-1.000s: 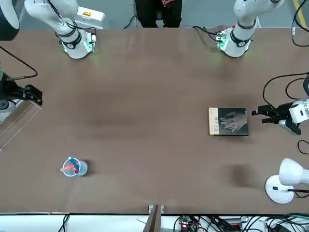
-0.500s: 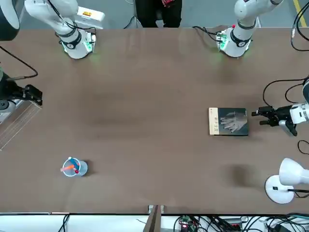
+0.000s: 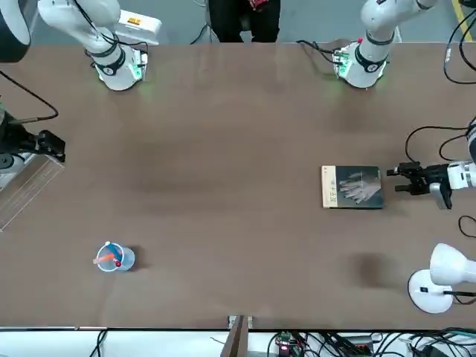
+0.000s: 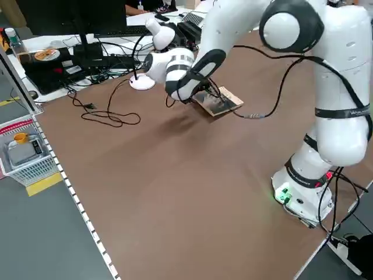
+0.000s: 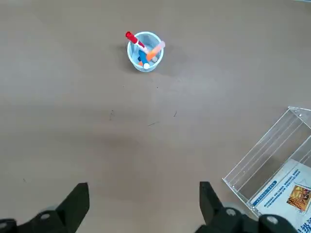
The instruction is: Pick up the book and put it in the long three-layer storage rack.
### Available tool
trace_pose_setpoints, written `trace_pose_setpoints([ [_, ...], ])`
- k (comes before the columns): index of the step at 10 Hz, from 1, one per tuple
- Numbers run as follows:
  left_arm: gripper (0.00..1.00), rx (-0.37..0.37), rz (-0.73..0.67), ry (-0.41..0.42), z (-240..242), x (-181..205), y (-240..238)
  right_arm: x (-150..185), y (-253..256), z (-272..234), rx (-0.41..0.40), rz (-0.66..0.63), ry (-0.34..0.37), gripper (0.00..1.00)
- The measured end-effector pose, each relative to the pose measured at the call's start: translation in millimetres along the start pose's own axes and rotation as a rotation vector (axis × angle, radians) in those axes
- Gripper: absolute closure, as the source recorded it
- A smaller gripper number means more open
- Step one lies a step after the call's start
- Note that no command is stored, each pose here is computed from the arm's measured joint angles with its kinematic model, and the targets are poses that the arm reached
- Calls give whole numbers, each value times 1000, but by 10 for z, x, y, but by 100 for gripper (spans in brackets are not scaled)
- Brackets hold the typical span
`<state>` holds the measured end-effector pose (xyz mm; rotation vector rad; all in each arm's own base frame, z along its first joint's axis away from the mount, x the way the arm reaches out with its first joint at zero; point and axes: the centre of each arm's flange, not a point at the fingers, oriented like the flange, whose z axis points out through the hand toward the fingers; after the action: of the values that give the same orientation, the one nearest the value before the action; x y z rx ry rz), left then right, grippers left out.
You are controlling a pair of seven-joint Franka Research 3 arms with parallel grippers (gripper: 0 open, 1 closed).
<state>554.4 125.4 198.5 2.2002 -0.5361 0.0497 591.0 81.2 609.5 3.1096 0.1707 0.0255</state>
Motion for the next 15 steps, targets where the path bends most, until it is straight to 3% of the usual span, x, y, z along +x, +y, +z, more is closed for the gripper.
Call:
trace_pose_setpoints([
  [5,3,-77,-7,27,-72,20,-223,0,3,7,0,1,-2,0],
  [10,4,-211,-96,114,262,-116,-470,0,3,11,0,0,-3,0],
  [15,5,-232,-138,125,312,-119,-523,0,3,12,0,0,-3,0],
])
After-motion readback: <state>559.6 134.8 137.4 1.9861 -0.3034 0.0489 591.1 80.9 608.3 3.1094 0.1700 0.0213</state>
